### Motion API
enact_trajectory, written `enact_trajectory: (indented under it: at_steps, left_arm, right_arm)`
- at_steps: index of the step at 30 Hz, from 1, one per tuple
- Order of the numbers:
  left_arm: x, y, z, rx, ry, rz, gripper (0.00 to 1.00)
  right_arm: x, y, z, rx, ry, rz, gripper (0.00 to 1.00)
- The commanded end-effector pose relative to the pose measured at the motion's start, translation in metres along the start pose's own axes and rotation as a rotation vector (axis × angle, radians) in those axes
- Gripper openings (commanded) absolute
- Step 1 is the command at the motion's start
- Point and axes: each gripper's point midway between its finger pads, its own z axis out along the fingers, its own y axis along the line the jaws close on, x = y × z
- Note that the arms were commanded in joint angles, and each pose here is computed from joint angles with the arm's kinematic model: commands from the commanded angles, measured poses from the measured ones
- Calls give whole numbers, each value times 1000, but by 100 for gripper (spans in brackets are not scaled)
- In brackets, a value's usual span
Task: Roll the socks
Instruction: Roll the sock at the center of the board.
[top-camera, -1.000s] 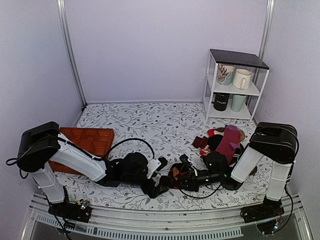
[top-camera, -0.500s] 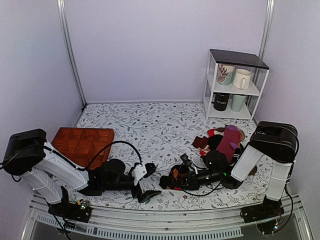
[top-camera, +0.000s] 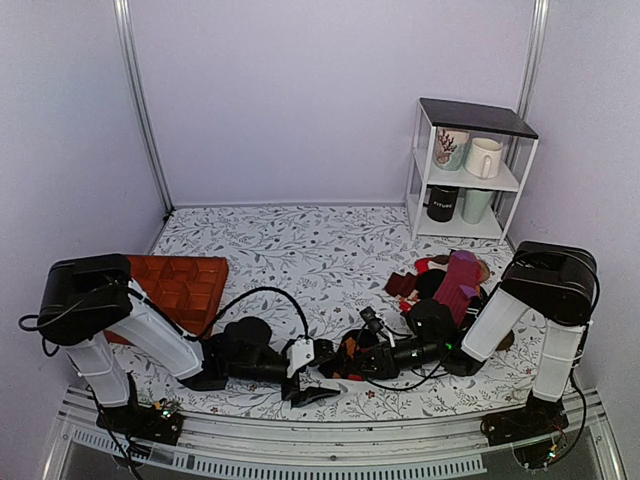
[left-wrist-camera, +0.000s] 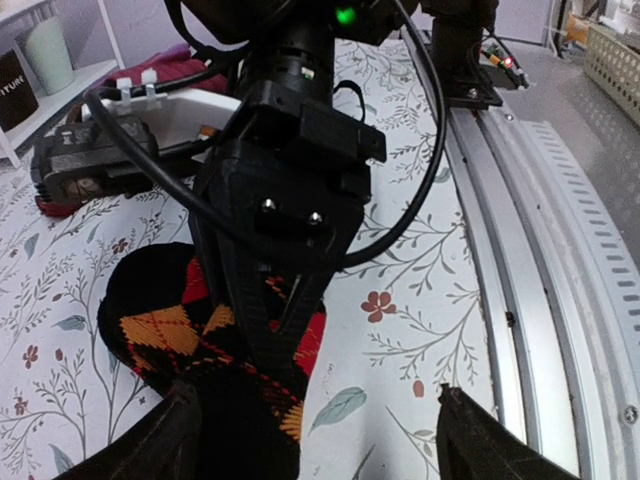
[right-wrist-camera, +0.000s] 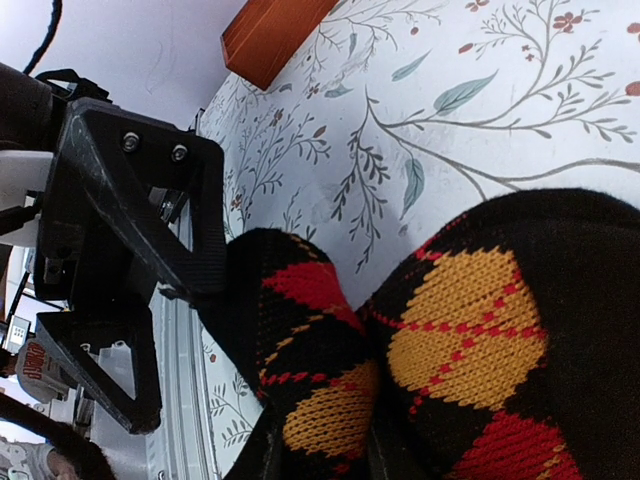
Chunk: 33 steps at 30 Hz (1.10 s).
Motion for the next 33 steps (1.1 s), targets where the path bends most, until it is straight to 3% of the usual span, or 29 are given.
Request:
enact_trajectory:
  at_steps: [1, 7, 16, 19, 24, 29, 33]
  left_arm:
    - [5, -10, 2, 40, -9, -2, 82]
    - [11, 6, 6, -47, -3, 8, 91]
    - [29, 28, 10, -141, 50, -24, 94]
    - [34, 27, 14, -118, 66, -33, 91]
    - [42, 16, 22, -41, 92, -50, 74]
    - [45, 12, 27, -14, 100, -62, 75]
    - [70, 7, 32, 5, 160, -84, 78]
  right_arm:
    - [127, -62, -30, 280, 378, 326, 14]
    - [128, -62, -31, 277, 382, 327, 14]
    - [128, -60, -30, 270, 386, 324, 14]
    - [127, -60, -30, 267, 386, 321, 14]
    - [128, -60, -30, 268, 390, 323, 14]
    - [128, -61, -30, 271, 396, 323, 14]
    - [127, -60, -29, 267, 398, 319, 14]
